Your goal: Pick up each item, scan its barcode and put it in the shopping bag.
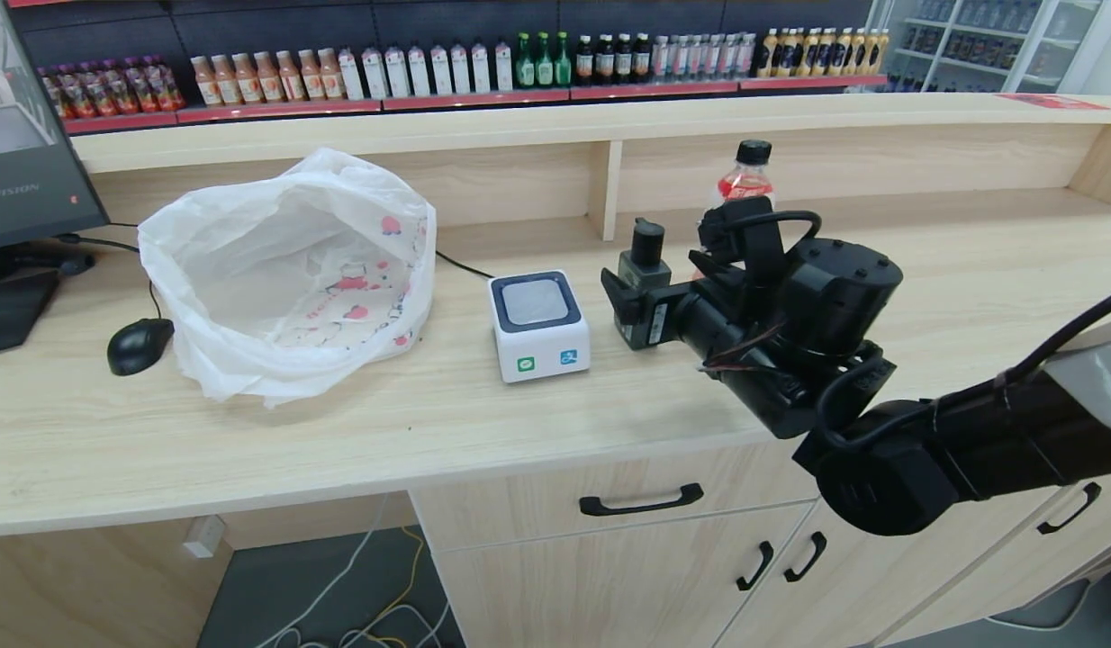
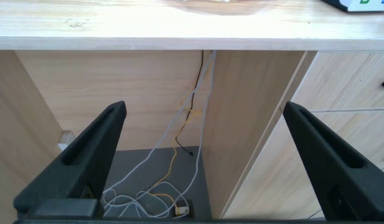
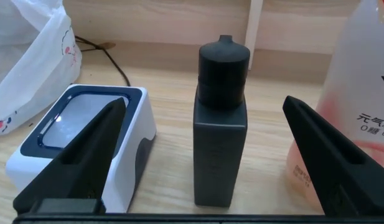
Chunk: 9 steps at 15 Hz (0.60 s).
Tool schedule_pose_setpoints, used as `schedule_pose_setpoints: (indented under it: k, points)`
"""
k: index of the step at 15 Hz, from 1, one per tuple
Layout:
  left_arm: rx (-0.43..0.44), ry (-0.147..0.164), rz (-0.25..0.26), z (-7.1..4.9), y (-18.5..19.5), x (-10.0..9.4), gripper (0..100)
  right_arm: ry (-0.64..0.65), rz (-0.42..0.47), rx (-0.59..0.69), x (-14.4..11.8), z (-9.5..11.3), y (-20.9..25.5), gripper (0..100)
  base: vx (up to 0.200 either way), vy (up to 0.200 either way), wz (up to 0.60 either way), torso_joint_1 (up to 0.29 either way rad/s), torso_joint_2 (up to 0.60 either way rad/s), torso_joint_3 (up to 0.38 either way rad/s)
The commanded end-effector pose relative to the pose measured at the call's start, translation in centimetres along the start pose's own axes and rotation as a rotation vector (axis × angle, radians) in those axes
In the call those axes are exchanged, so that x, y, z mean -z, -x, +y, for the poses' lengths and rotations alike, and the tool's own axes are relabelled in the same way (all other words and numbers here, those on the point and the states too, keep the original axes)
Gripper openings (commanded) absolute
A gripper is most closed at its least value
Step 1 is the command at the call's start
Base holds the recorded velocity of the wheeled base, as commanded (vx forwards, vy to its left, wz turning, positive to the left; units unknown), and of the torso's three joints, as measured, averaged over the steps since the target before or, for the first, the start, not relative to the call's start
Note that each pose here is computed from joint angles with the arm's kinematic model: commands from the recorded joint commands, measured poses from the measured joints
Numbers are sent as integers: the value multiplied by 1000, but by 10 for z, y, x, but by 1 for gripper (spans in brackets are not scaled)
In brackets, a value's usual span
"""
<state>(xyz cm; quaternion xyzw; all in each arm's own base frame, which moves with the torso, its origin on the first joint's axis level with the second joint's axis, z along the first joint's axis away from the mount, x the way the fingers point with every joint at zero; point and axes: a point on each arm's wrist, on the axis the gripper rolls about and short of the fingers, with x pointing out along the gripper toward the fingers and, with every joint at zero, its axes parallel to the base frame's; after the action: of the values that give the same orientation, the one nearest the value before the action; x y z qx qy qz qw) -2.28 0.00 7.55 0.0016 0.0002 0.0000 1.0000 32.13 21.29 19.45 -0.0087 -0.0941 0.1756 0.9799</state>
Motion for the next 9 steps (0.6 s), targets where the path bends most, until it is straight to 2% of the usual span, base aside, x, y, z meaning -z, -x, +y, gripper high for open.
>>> schedule_pose_setpoints:
  k: [1, 9]
  points:
    - [0, 0, 0, 0, 0, 0, 100, -2, -7, -1, 3, 2, -7, 100, 0, 0, 0, 0, 0, 0]
    - [0, 0, 0, 0, 0, 0, 100, -19, -48, 21, 12, 3, -31, 100, 0, 0, 0, 0, 0, 0]
